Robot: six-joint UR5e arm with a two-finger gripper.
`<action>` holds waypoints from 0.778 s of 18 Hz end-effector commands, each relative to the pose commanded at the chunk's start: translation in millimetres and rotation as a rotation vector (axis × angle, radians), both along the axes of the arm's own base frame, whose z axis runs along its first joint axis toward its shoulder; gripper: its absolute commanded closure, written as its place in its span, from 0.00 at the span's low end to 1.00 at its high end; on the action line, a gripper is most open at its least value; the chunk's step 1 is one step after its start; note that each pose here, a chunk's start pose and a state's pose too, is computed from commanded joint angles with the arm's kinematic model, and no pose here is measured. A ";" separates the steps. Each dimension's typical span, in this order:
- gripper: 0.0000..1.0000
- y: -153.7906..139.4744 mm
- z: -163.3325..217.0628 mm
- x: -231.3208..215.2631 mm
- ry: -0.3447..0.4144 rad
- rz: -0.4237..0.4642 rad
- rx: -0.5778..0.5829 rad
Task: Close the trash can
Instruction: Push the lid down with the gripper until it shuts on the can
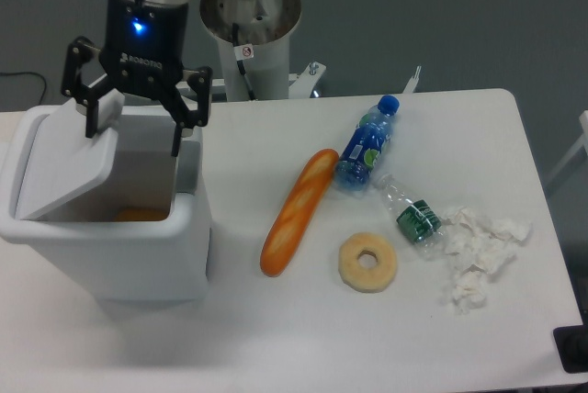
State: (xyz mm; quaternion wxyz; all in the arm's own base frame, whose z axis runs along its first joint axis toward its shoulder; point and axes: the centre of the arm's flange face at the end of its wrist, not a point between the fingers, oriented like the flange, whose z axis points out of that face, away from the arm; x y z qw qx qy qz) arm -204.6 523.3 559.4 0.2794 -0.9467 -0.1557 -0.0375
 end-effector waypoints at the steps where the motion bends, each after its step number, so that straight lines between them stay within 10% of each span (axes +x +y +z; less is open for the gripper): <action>1: 0.00 -1.0 -3.7 -1.5 0.010 -0.005 -0.012; 14: 0.00 -9.7 -40.6 -8.1 0.046 -0.023 -0.105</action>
